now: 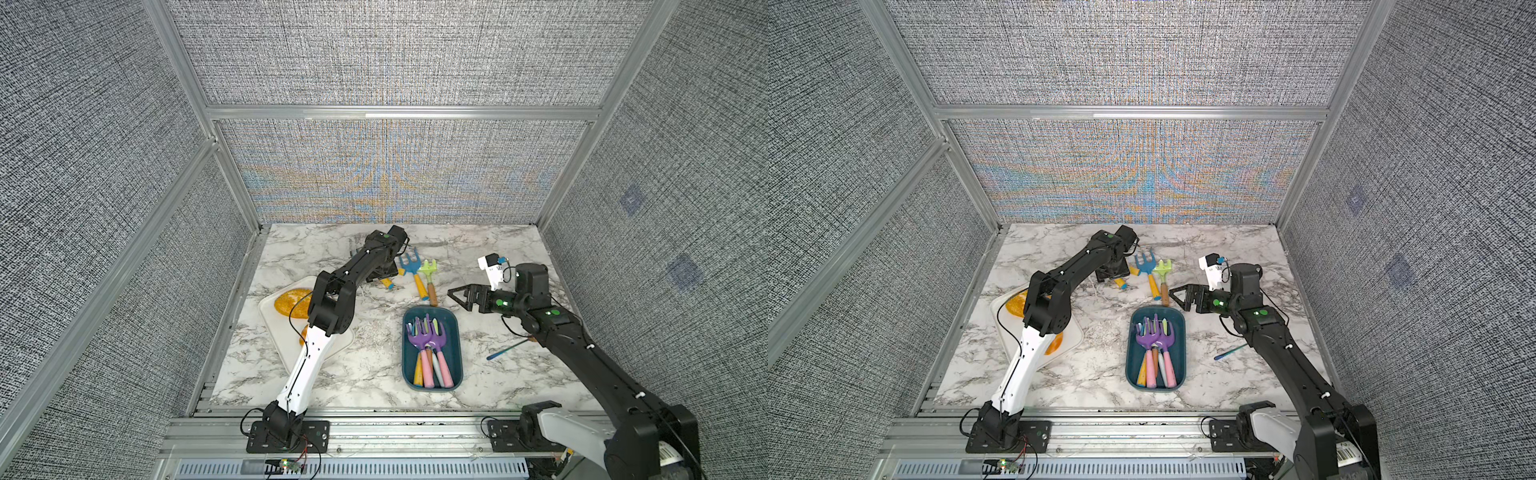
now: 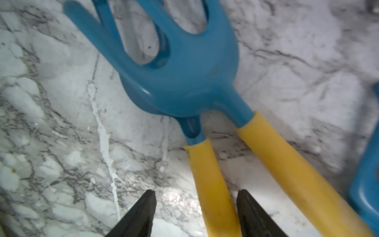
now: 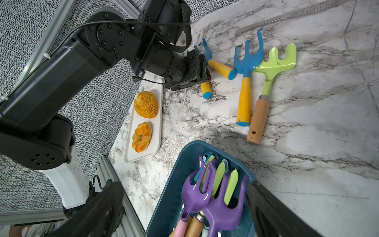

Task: Put the rake into the storage box
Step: Pick up the rake at the center of the board.

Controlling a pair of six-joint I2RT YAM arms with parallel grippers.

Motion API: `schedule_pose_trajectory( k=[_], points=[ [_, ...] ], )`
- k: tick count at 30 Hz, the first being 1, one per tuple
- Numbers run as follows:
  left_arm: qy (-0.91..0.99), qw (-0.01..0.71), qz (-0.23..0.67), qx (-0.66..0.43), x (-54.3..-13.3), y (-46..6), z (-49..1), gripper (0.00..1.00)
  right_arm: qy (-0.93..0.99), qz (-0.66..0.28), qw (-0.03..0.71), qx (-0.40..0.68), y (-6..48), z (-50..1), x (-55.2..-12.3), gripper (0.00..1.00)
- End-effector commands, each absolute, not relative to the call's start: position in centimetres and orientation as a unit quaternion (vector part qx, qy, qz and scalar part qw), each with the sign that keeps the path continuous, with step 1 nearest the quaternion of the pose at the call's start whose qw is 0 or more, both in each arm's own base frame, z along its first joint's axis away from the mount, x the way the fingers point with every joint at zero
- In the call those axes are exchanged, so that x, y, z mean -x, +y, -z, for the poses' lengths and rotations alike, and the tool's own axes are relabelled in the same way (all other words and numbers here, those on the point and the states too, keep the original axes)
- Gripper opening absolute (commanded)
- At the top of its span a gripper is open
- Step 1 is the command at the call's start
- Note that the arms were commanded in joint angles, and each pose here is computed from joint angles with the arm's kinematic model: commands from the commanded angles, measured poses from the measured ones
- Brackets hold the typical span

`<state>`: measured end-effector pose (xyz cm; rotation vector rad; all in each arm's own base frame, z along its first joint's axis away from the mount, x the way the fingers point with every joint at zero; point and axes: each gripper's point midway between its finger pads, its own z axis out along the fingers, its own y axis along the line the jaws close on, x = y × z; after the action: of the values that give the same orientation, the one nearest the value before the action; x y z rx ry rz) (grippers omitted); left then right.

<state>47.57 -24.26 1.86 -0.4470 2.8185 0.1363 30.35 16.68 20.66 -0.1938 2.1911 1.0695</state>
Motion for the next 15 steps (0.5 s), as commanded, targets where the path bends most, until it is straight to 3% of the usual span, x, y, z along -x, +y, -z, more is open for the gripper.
schedule_pose_trajectory(
  k=[1,7,12,15],
  points=[
    [0.973,0.134,-0.080,0.172,-46.8,-22.6,-1.4,0.57,0.838,-0.416,0.344,0.082,16.9,-20.7,-30.5,0.99],
    [0.973,0.138,-0.081,0.167,-46.5,-22.3,-1.5,0.33,0.839,-0.418,0.340,0.081,17.0,-20.7,-30.8,0.99],
    [0.973,0.148,-0.076,0.158,-45.9,-21.8,-3.2,0.00,0.837,-0.417,0.345,0.081,17.0,-21.3,-30.8,0.99],
    [0.972,0.166,-0.069,0.154,-45.3,-21.3,-4.9,0.00,0.838,-0.416,0.345,0.079,16.9,-21.5,-30.6,0.99]
  ],
)
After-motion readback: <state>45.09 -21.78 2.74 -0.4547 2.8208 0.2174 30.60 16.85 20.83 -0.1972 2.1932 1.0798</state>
